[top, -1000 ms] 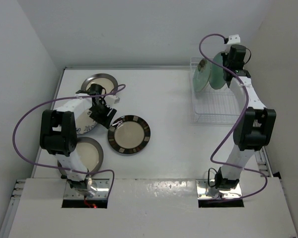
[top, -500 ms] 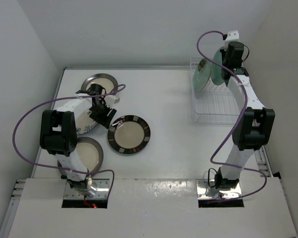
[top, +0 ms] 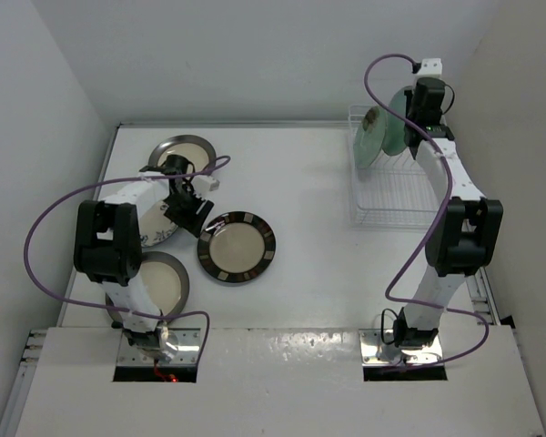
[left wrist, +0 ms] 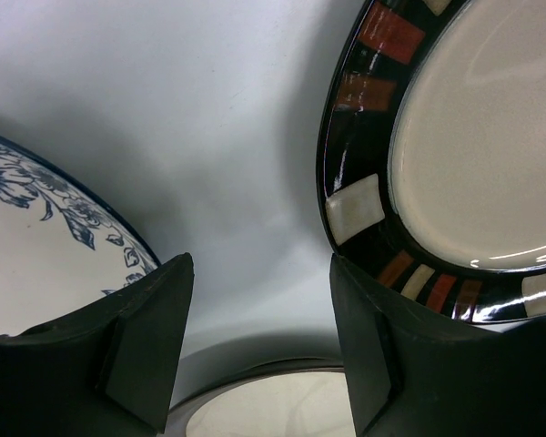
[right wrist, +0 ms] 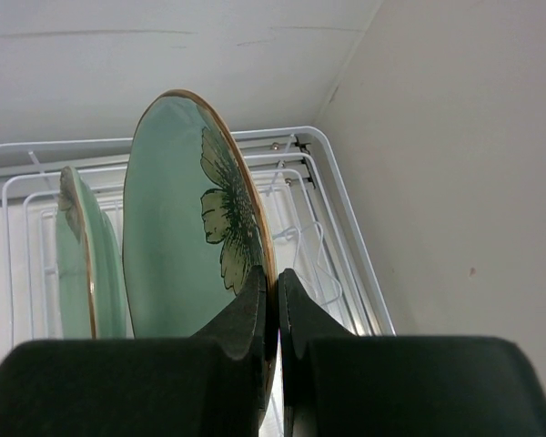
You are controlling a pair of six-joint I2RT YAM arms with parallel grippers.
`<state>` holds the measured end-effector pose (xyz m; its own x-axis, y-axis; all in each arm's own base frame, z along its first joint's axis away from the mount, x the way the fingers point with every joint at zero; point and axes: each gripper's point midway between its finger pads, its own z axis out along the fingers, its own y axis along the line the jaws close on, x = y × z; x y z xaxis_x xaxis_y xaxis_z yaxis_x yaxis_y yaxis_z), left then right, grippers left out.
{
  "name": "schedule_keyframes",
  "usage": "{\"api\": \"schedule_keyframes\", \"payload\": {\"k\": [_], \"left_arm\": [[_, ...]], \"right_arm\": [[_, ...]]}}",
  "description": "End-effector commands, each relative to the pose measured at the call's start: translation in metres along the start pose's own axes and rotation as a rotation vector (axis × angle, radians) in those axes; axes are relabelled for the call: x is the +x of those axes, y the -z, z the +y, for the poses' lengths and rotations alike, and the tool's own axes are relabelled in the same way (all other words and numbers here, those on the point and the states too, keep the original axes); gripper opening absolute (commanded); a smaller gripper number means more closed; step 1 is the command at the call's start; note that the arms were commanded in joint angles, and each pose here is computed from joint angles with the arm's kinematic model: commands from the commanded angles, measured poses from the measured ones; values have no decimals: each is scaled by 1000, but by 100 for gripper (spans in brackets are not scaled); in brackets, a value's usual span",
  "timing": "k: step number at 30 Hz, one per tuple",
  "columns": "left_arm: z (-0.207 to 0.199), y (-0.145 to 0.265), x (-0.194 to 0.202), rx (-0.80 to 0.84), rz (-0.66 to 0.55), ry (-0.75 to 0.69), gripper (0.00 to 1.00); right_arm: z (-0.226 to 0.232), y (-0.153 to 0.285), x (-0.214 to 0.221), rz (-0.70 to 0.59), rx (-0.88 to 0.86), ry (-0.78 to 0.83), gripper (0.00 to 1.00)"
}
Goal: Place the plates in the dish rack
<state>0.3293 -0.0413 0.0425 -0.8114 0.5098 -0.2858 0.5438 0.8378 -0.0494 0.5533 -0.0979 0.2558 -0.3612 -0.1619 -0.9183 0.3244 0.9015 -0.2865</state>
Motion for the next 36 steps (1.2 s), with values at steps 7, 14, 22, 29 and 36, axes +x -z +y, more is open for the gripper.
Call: {"api": "schedule_keyframes", "payload": {"k": [7,14,22,29,36], "left_arm": [[-2,2,-9,11,-11,7,67],[-1,1,-8,15,-3,9,67],[-1,1,-8,15,-3,9,67],[-1,1,-8,15,-3,9,67],[0,2,-8,20,-7,9,67]], "right_arm": [[-7,11,-53,-179,63,-30,0],[24,5,-24,-155,62,6,0],[54,0,-10,-164,74,61,0],[70,-1,5,-156,95,81,42],[28,22,-24,-197,262,40,75]]}}
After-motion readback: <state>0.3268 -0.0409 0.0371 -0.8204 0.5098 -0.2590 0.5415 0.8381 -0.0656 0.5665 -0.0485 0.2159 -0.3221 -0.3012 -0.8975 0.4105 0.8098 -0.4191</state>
